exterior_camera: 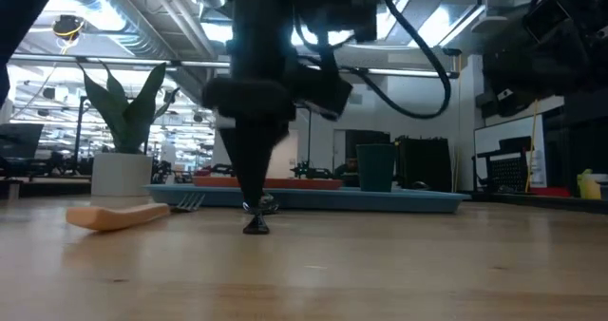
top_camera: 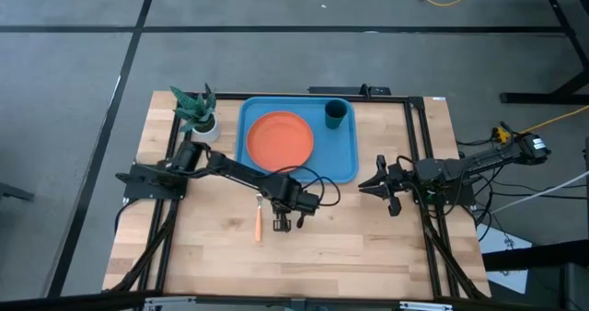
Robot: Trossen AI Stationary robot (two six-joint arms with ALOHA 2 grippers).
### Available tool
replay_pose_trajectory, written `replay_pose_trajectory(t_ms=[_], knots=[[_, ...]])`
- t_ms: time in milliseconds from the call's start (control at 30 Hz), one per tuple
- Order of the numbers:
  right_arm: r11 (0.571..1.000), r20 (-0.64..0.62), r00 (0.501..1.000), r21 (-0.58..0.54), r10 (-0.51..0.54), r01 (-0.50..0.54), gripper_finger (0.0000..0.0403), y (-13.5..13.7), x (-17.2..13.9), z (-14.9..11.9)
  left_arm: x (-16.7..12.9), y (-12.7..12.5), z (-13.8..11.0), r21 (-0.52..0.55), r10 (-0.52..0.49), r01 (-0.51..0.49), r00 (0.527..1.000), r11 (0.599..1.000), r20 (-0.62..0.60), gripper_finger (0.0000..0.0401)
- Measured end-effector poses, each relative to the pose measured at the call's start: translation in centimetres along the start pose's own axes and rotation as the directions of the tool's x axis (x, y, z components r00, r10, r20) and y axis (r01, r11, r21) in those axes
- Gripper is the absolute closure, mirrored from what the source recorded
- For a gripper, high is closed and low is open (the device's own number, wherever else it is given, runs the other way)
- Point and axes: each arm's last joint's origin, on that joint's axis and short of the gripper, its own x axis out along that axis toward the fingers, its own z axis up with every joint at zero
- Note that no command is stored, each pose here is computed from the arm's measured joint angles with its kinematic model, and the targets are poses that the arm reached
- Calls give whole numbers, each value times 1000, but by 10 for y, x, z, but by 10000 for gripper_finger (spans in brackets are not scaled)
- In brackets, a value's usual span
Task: Pick and place plate/cup/fork/spoon on tray
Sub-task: Adjust the utensils on the table
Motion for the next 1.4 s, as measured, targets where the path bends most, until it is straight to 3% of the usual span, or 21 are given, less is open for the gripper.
replay_pose_trajectory(t_ms=[233, 467, 600, 700, 900, 1233, 1400], knots=[[1000, -8, 1000, -1, -2, 2, 343, 0, 0, -1, 7, 0, 2, 7, -9, 10, 1000, 1000, -2, 401], [1000, -9, 1000, -1, -2, 2, 343, 0, 0, -1, 4, 1, 30, 10, -80, 80, 962, 997, 260, 401], [1000, -9, 1000, -1, -2, 2, 343, 0, 0, -1, 2, -5, 31, 19, -137, 137, 950, 990, 279, 401], [1000, -9, 1000, -2, -2, 2, 343, 0, 0, -1, -4, -14, 20, 27, -103, 100, 970, 995, 222, 401], [1000, -9, 1000, -2, -3, 3, 343, 0, 0, -1, -5, -12, 2, -34, 108, -105, 988, 994, 107, 401], [1000, -13, 1000, -1, -4, 4, 343, 0, 0, -1, 16, 26, 19, -67, 164, -157, 980, 985, 112, 401], [1000, -16, 1000, -2, -3, 3, 343, 0, 0, -2, 17, 39, 40, -103, 90, -64, 958, 993, 271, 401]])
